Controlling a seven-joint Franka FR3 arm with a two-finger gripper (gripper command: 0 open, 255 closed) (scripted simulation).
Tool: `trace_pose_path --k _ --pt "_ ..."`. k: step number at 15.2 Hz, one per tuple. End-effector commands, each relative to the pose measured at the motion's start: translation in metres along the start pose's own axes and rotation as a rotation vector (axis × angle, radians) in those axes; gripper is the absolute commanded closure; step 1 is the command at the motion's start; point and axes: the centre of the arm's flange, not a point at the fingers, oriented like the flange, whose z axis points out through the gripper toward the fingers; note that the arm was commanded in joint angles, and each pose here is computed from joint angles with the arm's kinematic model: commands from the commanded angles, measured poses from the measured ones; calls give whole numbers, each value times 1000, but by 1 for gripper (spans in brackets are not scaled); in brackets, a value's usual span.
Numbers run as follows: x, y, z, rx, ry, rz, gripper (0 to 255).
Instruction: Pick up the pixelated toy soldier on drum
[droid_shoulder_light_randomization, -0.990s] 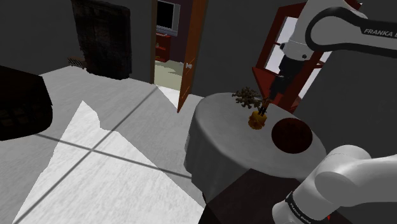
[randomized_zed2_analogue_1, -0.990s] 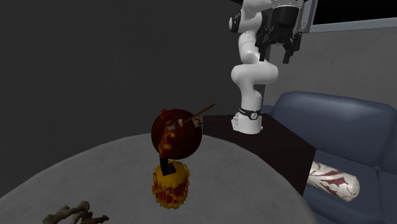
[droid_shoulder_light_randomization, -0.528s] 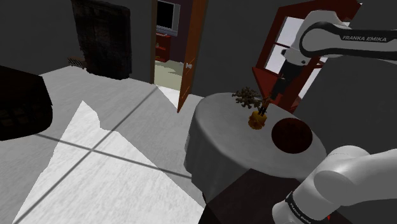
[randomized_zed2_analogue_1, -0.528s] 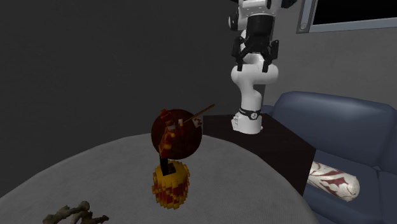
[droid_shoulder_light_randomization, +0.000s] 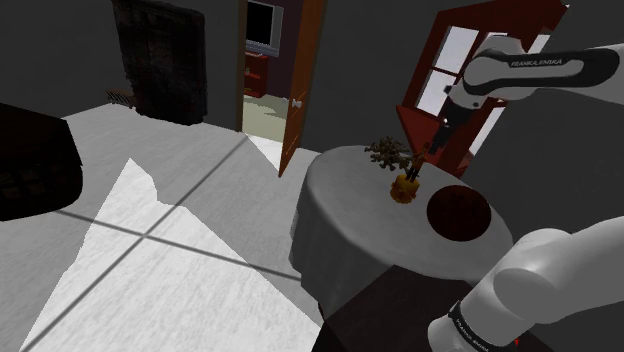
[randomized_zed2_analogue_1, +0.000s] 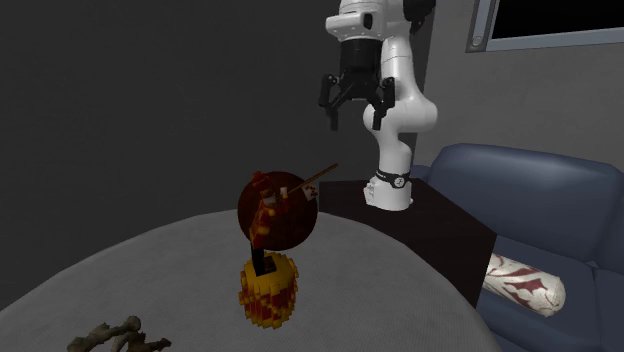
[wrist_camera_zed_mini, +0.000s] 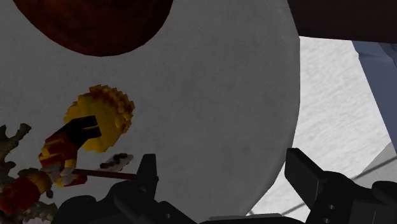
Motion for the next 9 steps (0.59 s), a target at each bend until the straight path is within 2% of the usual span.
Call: trace_pose_path --k 1,9 --pt "2 25 10 7 9 -12 0" --pt "18 126 49 40 44 -52 0"
